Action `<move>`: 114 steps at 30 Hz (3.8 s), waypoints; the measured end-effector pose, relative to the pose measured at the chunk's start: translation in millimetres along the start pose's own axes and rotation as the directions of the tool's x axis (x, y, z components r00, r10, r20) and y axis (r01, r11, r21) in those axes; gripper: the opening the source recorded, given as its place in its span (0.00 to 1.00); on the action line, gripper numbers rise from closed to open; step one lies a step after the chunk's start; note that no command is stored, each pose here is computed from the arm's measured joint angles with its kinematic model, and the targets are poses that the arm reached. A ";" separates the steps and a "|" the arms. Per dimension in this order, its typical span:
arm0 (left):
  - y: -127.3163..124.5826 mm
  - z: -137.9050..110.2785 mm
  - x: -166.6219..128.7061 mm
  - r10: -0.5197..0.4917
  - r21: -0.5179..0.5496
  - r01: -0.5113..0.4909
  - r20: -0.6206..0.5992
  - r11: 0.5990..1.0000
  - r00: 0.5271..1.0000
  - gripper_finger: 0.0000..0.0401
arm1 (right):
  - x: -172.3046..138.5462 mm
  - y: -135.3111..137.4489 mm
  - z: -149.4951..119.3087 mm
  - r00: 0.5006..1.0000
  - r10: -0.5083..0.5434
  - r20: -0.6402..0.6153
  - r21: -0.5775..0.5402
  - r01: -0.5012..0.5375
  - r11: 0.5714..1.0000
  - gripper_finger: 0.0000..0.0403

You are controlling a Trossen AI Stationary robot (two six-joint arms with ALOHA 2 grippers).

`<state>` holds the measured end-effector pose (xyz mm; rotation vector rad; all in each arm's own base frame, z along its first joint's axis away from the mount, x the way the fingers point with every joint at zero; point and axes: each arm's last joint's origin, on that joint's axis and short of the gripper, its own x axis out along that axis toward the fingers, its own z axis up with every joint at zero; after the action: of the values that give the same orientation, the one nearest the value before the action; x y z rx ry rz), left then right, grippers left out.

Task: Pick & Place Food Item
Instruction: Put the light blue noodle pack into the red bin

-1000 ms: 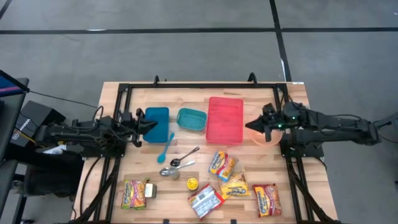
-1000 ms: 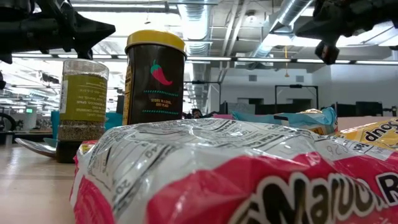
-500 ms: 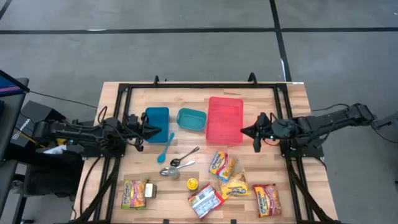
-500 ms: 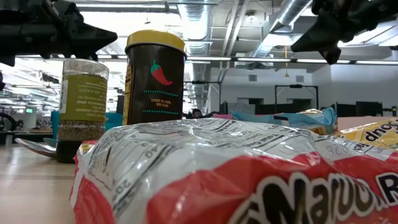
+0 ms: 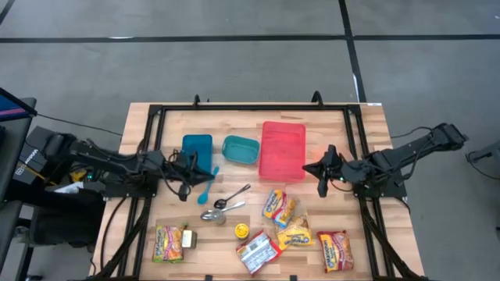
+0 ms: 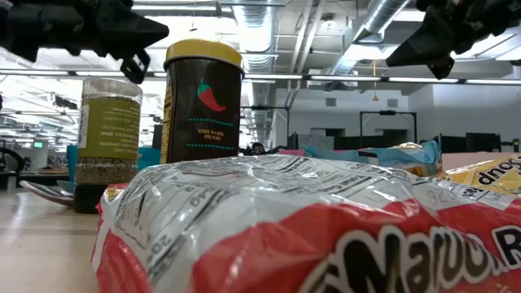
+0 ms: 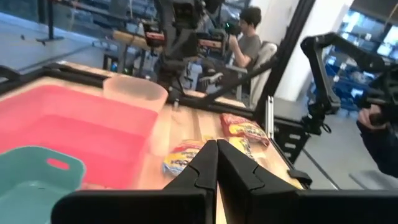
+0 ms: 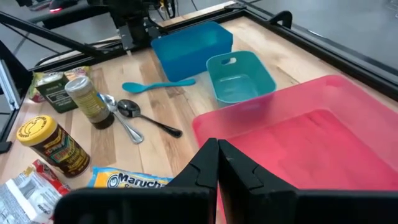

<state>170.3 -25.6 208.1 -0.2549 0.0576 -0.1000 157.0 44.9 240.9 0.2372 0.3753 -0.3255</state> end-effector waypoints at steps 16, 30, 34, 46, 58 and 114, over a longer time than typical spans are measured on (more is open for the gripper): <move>-18.3 3.1 25.3 -0.025 0.034 0.032 -0.187 0.999 0.982 0.00 | 4.2 6.0 -6.9 0.974 0.178 -0.141 0.138 -0.158 0.978 0.00; -18.2 4.0 25.3 -0.021 0.034 0.028 -0.179 0.999 0.984 0.00 | 40.3 49.8 1.3 0.960 0.083 -0.268 -0.047 -0.099 0.994 0.00; -18.2 3.9 25.3 -0.021 0.034 0.028 -0.180 0.999 0.983 0.00 | 52.3 67.1 4.2 0.934 0.019 -0.356 -0.135 -0.072 0.988 0.00; -18.2 3.8 25.3 -0.022 0.034 0.029 -0.180 0.999 0.983 0.00 | 89.1 124.0 2.3 0.889 -0.051 -0.455 -0.303 -0.100 0.948 0.00; -18.2 3.8 25.3 -0.023 0.033 0.029 -0.180 0.999 0.983 0.00 | 123.1 173.1 -8.8 0.850 -0.203 -0.486 -0.506 -0.084 0.858 0.00; -18.0 3.4 25.3 -0.021 0.033 0.027 -0.185 0.999 0.983 0.00 | 164.7 196.8 -42.0 0.754 -0.273 -0.597 -0.424 -0.008 0.906 0.28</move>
<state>194.0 -44.9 214.9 -0.2102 0.2367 -0.1485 357.9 194.3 170.6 -0.1024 1.1485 -0.2943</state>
